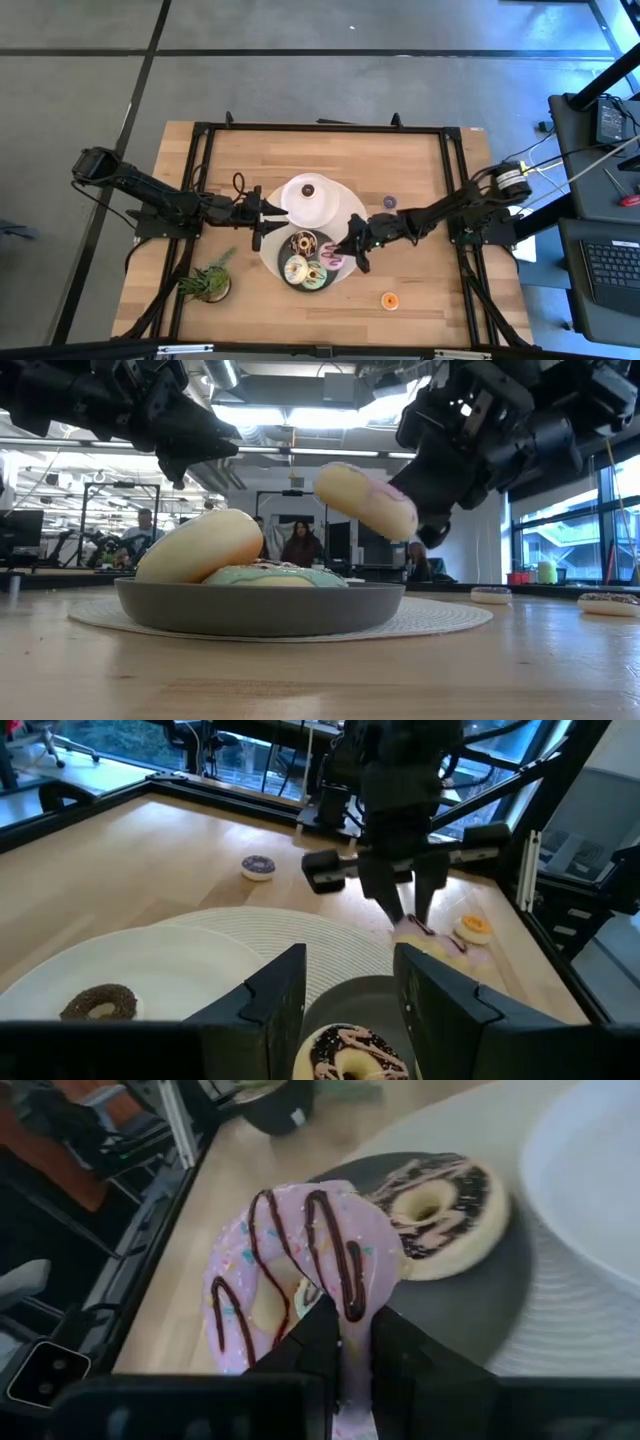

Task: Pick & Place donuts
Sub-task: Put the large pink donut on the black plate

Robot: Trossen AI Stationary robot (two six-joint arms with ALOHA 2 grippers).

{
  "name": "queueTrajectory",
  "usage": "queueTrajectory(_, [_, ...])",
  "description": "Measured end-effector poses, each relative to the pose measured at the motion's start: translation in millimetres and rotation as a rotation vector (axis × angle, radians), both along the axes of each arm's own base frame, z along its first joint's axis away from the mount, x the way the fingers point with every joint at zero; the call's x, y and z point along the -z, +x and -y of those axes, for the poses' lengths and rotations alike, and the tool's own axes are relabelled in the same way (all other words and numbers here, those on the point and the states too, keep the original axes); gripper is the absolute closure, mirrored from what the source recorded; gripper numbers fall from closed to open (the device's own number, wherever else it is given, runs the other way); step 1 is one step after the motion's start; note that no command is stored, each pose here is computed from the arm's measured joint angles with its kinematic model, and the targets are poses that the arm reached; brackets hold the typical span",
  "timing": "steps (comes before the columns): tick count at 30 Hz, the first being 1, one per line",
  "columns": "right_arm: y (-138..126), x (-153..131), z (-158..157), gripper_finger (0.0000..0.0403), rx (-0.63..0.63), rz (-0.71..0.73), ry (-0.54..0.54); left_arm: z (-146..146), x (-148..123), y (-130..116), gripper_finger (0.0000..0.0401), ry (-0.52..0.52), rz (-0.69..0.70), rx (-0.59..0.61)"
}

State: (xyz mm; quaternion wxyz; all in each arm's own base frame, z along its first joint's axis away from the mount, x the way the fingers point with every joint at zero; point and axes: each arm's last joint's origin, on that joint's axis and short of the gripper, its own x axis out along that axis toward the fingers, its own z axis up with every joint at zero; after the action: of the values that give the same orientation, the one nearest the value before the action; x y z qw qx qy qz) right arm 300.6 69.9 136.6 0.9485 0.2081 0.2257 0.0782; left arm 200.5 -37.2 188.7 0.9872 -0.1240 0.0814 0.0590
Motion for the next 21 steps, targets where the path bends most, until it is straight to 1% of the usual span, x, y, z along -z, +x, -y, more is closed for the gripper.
queueTrajectory(7, [26.2,13.7,-7.2,0.0359,-0.003,-0.034,0.013,0.0,0.8,-0.1,0.0249,0.002,-0.008,0.0])
queueTrajectory(10, [34.1,20.3,-9.1,0.0359,-0.021,-0.062,-0.009,0.0,1.0,-0.2,0.025,0.002,-0.01,0.0])
queueTrajectory(14, [37.3,25.8,-10.4,0.0359,-0.04,-0.119,-0.012,0.0,1.2,-0.2,0.0253,0.003,-0.012,0.0])
queueTrajectory(18, [36.7,26.8,-10.3,0.0359,-0.042,-0.128,-0.013,0.0,1.4,-0.3,0.025,0.003,-0.014,0.0])
queueTrajectory(21, [36.5,26.8,-10.9,0.0359,-0.071,-0.126,-0.019,-0.1,1.4,-0.3,0.0249,0.003,-0.015,0.0])
